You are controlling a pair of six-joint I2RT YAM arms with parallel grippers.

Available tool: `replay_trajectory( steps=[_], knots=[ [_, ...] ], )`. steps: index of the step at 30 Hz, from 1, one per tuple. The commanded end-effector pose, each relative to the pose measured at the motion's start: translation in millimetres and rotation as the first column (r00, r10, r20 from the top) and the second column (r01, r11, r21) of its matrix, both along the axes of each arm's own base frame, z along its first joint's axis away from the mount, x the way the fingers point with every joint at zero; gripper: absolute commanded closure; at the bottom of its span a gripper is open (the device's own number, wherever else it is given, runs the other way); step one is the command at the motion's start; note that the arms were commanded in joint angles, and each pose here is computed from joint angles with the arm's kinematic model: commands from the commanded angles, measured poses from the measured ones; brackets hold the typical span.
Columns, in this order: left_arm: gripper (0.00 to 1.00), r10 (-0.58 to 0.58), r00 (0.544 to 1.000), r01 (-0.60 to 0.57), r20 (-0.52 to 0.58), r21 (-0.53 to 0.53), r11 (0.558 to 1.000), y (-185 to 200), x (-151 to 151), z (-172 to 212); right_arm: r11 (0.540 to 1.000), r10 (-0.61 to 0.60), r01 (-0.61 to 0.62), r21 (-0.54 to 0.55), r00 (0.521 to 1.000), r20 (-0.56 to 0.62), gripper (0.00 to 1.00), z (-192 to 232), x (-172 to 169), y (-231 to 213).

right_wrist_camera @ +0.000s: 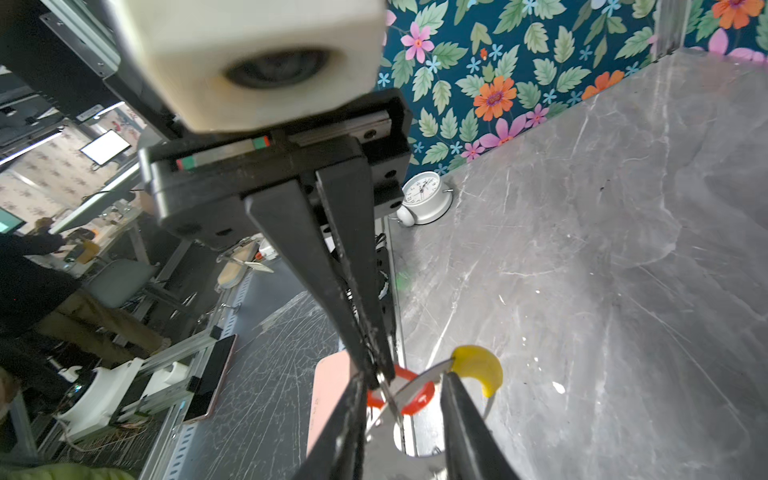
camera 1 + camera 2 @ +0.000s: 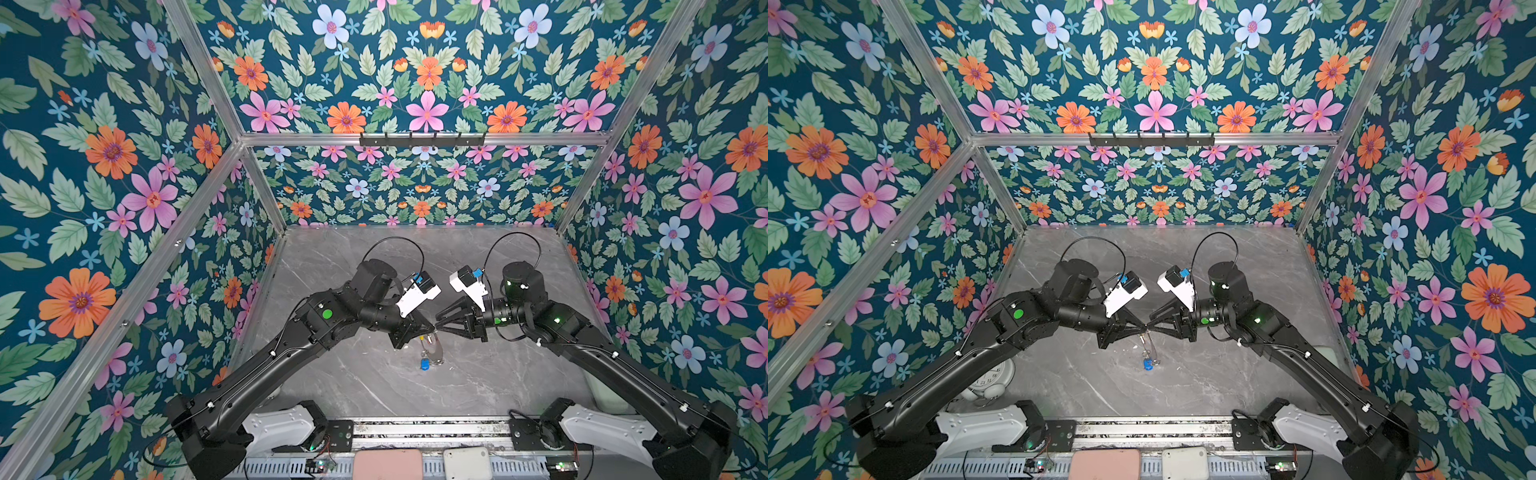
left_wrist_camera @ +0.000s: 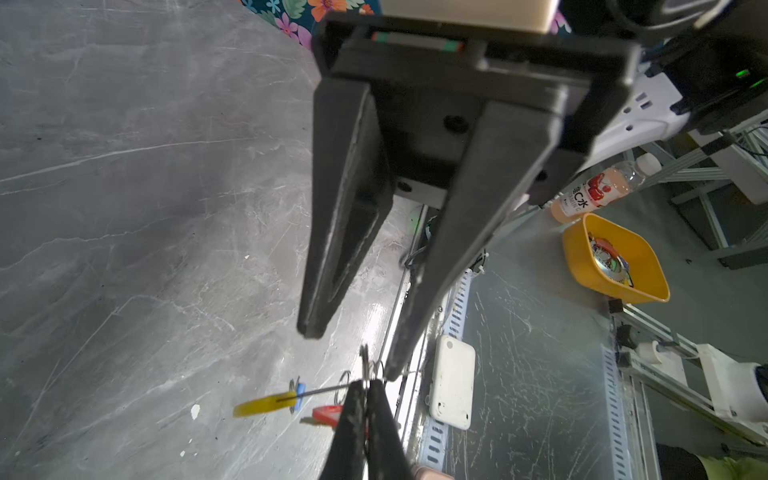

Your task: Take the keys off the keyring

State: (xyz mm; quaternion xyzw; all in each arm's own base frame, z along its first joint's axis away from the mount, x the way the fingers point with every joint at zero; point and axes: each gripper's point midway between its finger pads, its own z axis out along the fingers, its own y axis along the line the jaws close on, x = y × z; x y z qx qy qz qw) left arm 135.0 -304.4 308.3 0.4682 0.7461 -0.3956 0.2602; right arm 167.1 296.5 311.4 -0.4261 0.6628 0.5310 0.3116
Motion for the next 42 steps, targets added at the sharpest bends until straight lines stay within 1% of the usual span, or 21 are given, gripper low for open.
replay_trajectory(
  steps=[1, 8, 13, 17, 27, 42],
  knots=[
    [1.00, -0.002, 1.000, 0.002, 0.022, 0.003, 1.000, 0.0, 0.7, 2.4, 0.998, 0.066, -0.066, 0.023, 0.998, 0.001, 0.71, 4.2, -9.7, 1.8],
    [1.00, -0.005, 1.000, 0.004, 0.023, 0.007, 1.000, 0.4, -0.9, 4.8, 0.997, 0.081, -0.081, 0.007, 0.997, -0.007, 0.72, -1.6, -15.3, 1.1],
    [1.00, -0.011, 1.000, 0.011, 0.024, 0.005, 1.000, -0.2, -2.3, 6.2, 0.996, 0.086, -0.086, -0.004, 0.996, -0.007, 0.78, -4.7, -17.1, 2.5],
    [1.00, -0.013, 1.000, 0.013, 0.024, 0.009, 1.000, 0.0, -3.1, 5.6, 0.997, 0.074, -0.074, -0.007, 0.997, 0.000, 0.81, -4.8, -16.0, 1.5],
    [1.00, -0.029, 0.999, 0.029, 0.023, 0.018, 0.999, 2.0, -8.4, 4.6, 0.998, 0.050, -0.050, -0.034, 0.999, 0.020, 0.81, -5.8, -13.5, -1.3],
    [1.00, -0.037, 0.999, 0.036, 0.022, 0.032, 0.999, 1.8, -10.2, 4.1, 0.994, 0.103, -0.103, -0.047, 0.995, -0.008, 0.84, -5.3, -18.7, 1.1]
  ],
)
